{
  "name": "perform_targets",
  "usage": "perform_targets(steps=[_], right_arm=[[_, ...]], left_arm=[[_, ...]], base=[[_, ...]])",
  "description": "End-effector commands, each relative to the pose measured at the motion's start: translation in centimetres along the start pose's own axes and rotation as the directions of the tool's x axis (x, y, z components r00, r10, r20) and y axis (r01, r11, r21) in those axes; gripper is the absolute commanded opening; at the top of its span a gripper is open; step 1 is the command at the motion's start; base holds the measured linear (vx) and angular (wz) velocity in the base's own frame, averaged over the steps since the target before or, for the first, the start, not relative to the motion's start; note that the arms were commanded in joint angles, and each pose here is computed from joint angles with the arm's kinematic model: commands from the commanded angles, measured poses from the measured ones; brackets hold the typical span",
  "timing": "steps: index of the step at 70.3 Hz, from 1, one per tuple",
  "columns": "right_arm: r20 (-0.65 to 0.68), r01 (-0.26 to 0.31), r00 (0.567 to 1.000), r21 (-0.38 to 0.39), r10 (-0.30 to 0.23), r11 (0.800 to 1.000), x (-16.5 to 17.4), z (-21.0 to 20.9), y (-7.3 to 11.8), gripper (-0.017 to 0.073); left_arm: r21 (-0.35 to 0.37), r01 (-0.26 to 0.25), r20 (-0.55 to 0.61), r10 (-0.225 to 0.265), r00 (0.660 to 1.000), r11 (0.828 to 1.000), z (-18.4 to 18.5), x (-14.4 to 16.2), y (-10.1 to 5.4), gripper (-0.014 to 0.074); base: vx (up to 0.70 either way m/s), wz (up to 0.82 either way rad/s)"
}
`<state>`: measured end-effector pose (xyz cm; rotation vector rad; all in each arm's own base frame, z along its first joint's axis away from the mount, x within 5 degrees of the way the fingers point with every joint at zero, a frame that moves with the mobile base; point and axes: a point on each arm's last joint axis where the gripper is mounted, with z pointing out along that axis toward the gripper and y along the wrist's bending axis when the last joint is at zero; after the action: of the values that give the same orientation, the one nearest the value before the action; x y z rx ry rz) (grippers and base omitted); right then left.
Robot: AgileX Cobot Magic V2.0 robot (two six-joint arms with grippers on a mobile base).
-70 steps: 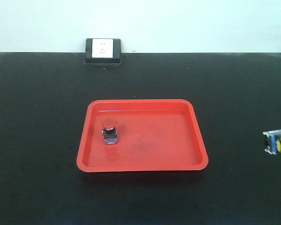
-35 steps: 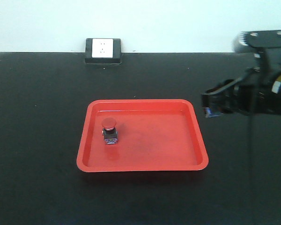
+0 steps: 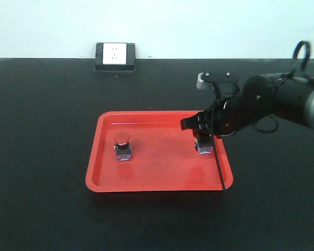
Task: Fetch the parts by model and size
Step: 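Move the right gripper with the yellow button over the tray, then lower the yellow button into the tray and open the right gripper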
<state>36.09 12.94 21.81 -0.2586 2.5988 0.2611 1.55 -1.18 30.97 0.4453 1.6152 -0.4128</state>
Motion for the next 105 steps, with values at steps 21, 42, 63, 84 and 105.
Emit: perform_targets(steps=[21,42,63,84,105], right_arm=[[0.075,-0.040,0.996,-0.004,0.040,0.999,-1.3,1.3,-0.1,0.0270],[0.113,-0.042,0.993,-0.010,0.042,0.999,-2.0,-0.6,0.1,0.0591],[0.281,0.075,0.956,0.059,-0.088,0.995,-2.4,-11.8,0.4,0.0593],[0.534,0.092,0.838,0.067,-0.114,0.993,2.4,-25.6,0.5,0.0573],[0.766,0.102,0.635,0.050,-0.104,0.993,13.8,-30.8,-0.8,0.0573]], left_arm=[[0.010,0.006,0.092,-0.007,0.996,1.000,-0.1,-1.4,0.0,0.0495],[0.010,0.006,0.092,-0.007,0.996,1.000,-0.1,-1.4,0.0,0.0495],[0.010,0.006,0.092,-0.007,0.996,1.000,-0.1,-1.4,0.0,0.0495],[0.010,0.006,0.092,-0.007,0.996,1.000,-0.1,-1.4,0.0,0.0495],[0.010,0.006,0.092,-0.007,0.996,1.000,-0.1,-1.4,0.0,0.0495]], base=[[0.00,0.00],[0.00,0.00],[0.00,0.00],[0.00,0.00],[0.00,0.00]])
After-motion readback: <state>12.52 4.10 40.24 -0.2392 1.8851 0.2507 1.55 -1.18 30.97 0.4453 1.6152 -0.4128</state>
